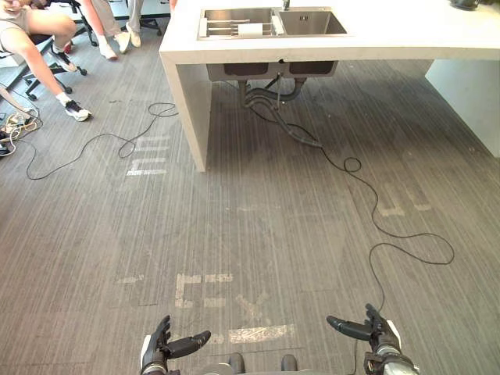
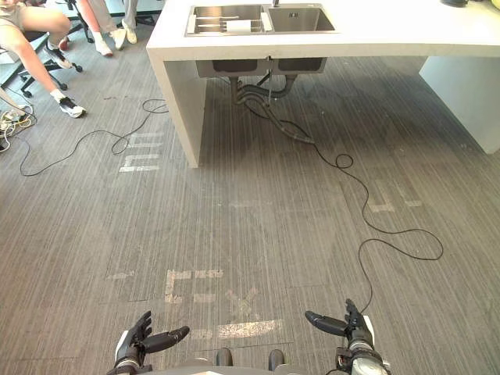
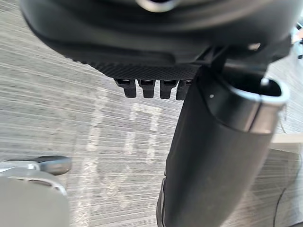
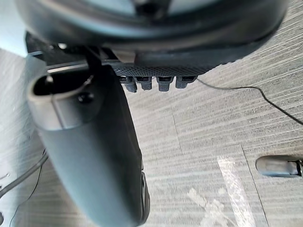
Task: Walk over to the sink, pick up the cup, carry it to the dishwasher, place the cup inside the dishwasher, then close the dishwasher door
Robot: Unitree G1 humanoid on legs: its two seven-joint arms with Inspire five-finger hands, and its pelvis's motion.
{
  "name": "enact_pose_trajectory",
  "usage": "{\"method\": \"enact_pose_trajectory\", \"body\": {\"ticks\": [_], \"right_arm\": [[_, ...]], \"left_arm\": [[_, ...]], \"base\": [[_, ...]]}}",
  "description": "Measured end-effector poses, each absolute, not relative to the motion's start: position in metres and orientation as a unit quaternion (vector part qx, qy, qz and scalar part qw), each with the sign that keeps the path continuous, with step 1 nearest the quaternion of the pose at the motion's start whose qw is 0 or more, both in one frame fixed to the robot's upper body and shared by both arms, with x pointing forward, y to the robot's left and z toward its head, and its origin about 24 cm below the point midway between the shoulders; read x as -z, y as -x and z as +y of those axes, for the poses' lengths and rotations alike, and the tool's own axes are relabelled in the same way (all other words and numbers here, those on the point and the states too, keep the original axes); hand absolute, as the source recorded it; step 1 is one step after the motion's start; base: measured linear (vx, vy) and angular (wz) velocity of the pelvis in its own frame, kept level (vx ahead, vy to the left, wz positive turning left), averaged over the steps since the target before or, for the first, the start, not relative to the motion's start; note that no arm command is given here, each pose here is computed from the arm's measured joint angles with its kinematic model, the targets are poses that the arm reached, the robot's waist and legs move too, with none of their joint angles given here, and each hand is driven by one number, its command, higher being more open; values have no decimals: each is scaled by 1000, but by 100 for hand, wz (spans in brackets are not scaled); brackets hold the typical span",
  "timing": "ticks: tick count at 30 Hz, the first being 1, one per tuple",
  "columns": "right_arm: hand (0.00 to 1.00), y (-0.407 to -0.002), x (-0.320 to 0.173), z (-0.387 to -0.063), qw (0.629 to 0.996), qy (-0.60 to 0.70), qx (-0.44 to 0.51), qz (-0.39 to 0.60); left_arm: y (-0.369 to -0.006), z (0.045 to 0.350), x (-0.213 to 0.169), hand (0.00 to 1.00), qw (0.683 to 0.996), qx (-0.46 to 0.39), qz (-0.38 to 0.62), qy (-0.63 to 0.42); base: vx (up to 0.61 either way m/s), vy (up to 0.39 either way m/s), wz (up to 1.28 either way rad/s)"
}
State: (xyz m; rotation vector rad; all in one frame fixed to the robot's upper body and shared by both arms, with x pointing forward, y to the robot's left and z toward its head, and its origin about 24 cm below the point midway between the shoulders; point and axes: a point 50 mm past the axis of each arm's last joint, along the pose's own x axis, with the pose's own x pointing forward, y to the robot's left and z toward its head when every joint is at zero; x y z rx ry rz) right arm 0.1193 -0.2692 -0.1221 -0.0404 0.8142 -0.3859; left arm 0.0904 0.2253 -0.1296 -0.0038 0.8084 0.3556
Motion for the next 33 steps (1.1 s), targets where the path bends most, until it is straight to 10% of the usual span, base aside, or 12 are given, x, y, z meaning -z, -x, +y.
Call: {"method": "enact_pose_trajectory", "body": {"ticks": [16, 33], "right_arm": [[100, -143, 105, -294, 908, 49, 194, 367], [100, -182, 106, -244, 926, 16, 171, 337]], "left_arm": [[-116, 232, 119, 100, 917, -188, 352, -4], [-159, 223, 98, 100, 943, -175, 281, 11]], "base": [[234, -15, 18], [422, -57, 3]]}}
